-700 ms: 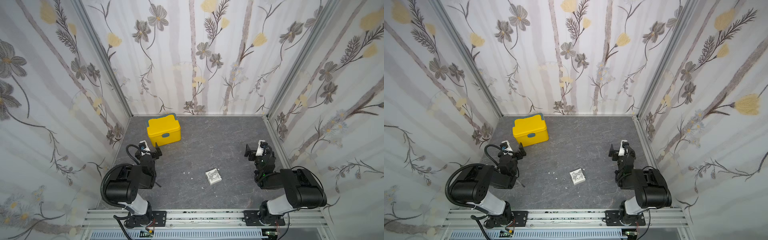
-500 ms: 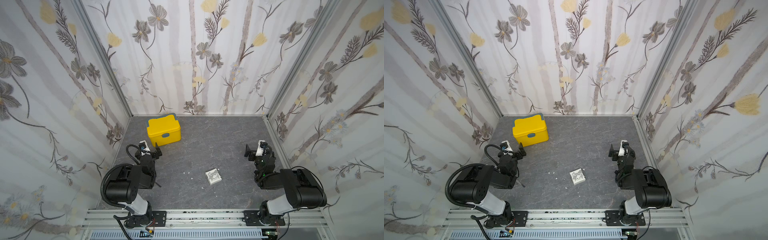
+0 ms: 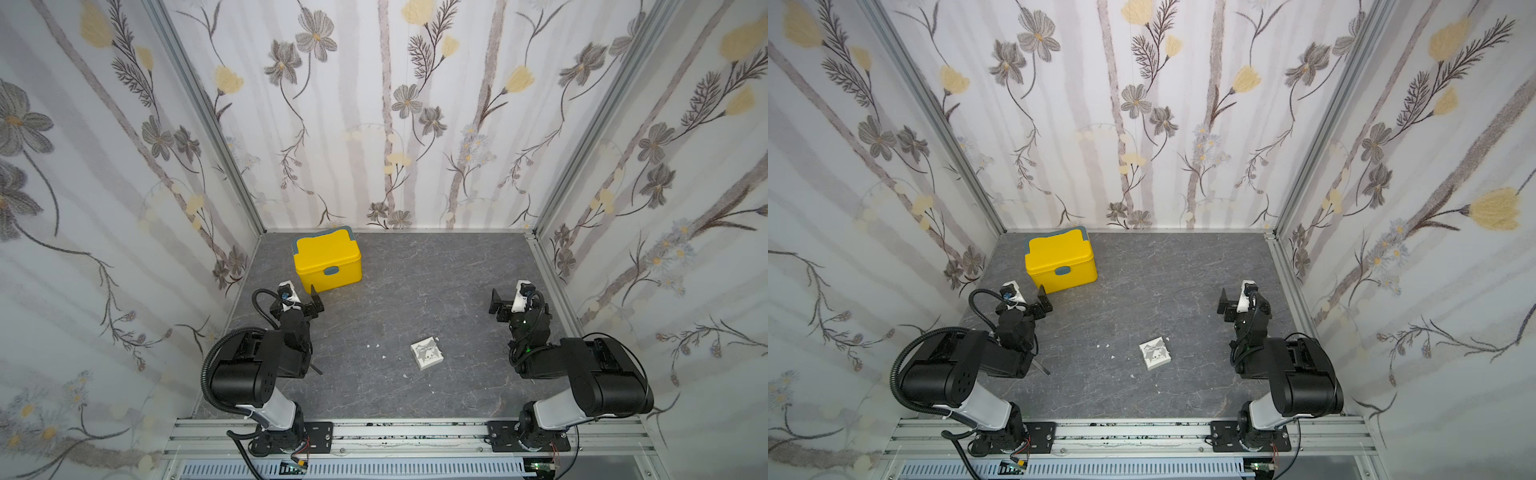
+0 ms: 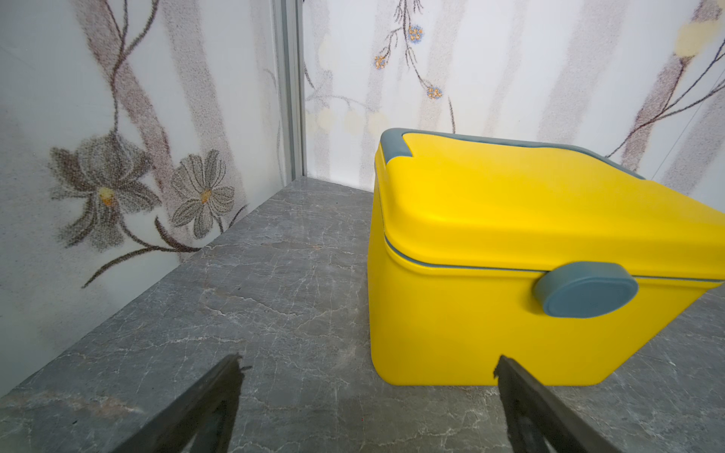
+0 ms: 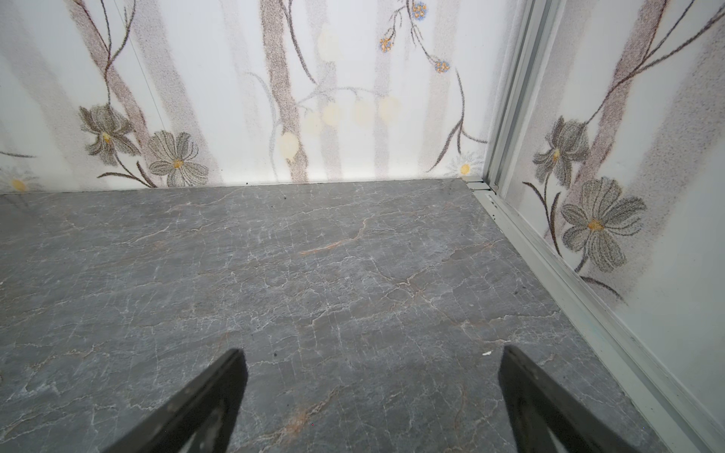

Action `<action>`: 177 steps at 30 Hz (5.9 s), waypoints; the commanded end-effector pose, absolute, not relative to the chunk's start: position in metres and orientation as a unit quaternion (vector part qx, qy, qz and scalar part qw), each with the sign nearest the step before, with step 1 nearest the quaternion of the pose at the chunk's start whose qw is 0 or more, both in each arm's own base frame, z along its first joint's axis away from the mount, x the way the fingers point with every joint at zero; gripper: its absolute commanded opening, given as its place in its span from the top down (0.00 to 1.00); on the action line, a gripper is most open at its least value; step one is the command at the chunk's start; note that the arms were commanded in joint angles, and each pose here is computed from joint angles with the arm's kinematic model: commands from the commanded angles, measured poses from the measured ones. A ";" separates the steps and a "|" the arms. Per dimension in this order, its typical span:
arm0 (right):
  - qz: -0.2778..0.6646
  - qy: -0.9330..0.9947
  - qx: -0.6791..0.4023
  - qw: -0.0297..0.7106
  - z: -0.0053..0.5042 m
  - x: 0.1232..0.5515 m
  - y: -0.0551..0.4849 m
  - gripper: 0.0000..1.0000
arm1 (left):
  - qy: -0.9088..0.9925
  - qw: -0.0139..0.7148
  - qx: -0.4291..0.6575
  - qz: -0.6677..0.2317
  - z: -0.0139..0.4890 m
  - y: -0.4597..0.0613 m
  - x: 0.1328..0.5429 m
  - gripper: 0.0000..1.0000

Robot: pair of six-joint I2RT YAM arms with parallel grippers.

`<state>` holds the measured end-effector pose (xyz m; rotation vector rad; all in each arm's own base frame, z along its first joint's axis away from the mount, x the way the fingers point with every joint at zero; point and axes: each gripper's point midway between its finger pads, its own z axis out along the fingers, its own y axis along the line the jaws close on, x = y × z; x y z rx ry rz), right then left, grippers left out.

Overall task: Take the rings out of the lift-off lid box
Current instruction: Pick up the jewelry box from the center of the board.

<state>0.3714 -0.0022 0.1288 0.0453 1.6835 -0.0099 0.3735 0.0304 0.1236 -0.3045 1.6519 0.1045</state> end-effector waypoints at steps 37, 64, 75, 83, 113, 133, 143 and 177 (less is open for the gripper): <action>0.151 0.901 -0.185 0.363 0.215 0.293 0.215 0.01 | 0.871 0.474 -0.083 -0.095 0.222 -0.083 0.308 0.00; 0.125 0.935 -0.291 0.163 0.096 0.213 0.264 0.00 | 0.921 0.378 -0.013 -0.096 0.162 -0.109 0.296 0.00; 0.091 0.950 -0.251 0.160 0.075 0.217 0.264 0.00 | 0.918 0.384 -0.008 -0.100 0.162 -0.112 0.297 0.00; 0.098 0.954 -0.248 0.140 0.059 0.211 0.267 0.00 | 0.917 0.384 -0.006 -0.103 0.160 -0.112 0.297 0.00; 0.035 0.967 -0.213 0.134 0.018 0.215 0.254 0.15 | 0.915 0.389 -0.005 -0.108 0.160 -0.112 0.294 0.00; 0.058 0.957 -0.238 0.156 0.047 0.216 0.260 0.30 | 0.906 0.405 0.002 -0.120 0.170 -0.116 0.295 0.00; 0.256 0.918 -0.227 0.199 0.122 0.237 0.281 0.29 | 0.803 0.533 0.068 -0.258 0.241 -0.159 0.300 0.00; 0.546 0.787 -0.215 0.189 0.228 0.243 0.280 0.25 | 0.529 0.702 0.418 -0.228 0.224 -0.266 0.213 0.00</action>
